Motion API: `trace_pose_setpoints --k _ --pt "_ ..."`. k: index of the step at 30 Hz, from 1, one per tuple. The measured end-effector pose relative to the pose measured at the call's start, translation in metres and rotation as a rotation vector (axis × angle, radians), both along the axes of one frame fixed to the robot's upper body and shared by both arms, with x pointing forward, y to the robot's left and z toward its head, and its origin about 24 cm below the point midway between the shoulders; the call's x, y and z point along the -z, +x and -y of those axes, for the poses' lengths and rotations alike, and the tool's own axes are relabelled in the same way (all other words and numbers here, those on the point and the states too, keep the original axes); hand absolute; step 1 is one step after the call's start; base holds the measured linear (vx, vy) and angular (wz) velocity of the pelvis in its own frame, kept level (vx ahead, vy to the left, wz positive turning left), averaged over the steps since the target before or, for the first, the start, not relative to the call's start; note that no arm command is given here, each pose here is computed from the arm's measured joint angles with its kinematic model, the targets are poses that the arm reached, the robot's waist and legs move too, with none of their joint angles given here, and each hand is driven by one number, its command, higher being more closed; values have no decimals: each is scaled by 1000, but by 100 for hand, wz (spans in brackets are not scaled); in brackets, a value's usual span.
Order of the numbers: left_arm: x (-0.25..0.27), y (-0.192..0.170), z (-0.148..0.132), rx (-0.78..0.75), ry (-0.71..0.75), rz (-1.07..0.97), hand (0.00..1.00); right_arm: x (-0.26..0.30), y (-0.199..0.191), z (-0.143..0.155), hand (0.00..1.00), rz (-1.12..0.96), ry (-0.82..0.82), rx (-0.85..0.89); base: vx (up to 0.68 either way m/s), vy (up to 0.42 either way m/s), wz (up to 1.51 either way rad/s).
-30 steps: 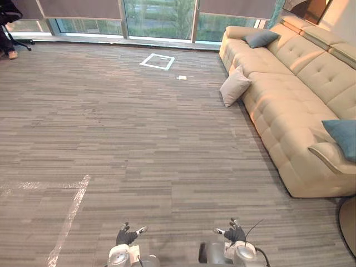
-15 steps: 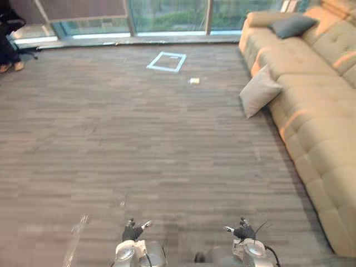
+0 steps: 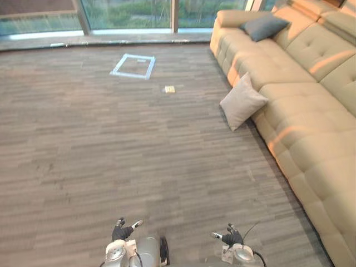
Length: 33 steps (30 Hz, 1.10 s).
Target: Pick up cushions and gather them together orderly.
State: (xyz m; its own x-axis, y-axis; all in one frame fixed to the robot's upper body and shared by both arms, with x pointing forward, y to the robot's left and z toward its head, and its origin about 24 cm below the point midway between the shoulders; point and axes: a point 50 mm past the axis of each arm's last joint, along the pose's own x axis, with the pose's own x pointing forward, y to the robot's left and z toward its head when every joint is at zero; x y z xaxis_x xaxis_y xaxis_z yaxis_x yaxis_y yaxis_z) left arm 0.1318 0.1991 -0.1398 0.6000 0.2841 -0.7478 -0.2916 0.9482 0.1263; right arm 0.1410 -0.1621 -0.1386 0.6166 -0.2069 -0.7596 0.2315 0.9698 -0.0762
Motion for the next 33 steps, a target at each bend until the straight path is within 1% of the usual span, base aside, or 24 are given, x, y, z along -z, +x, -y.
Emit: trace_pose_setpoints --k 3,7,10,12,14,17,19,22,24,28,33 --pt "1 6 12 45 -18 -5 0 -5 6 8 0 41 -14 31 694 69 17" --pt "4 4 32 92 -66 -14 0 0 -6 21 0 -2 -25 62 686 -71 73" --pt "5 4 47 106 -101 -16 0 -4 1 35 0 13 -70 40 735 -190 29" --pt "6 3 41 54 -109 -15 0 -5 3 38 0 10 -75 39 653 -166 -10" --pt "5 1 31 7 -99 -8 0 -4 2 32 0 1 -58 37 691 -138 -41" --pt "-1 6 17 7 -56 31 0 0 -1 16 0 -14 -3 48 502 -87 -71" --pt "-4 8 15 5 -51 51 0 -1 4 11 0 -5 9 44 527 74 -117" --pt "-7 11 17 -6 -54 80 0 1 -1 10 0 -20 11 51 524 213 -99" --pt "-5 6 16 -15 -50 74 0 2 -2 10 0 -27 8 48 608 391 -109" --pt "-3 -5 -3 -19 4 35 0 7 -11 -10 0 -60 42 -7 580 359 -85" --pt "3 -7 -1 -1 -1 -20 0 1 -3 -6 0 -5 29 -13 471 248 -48"
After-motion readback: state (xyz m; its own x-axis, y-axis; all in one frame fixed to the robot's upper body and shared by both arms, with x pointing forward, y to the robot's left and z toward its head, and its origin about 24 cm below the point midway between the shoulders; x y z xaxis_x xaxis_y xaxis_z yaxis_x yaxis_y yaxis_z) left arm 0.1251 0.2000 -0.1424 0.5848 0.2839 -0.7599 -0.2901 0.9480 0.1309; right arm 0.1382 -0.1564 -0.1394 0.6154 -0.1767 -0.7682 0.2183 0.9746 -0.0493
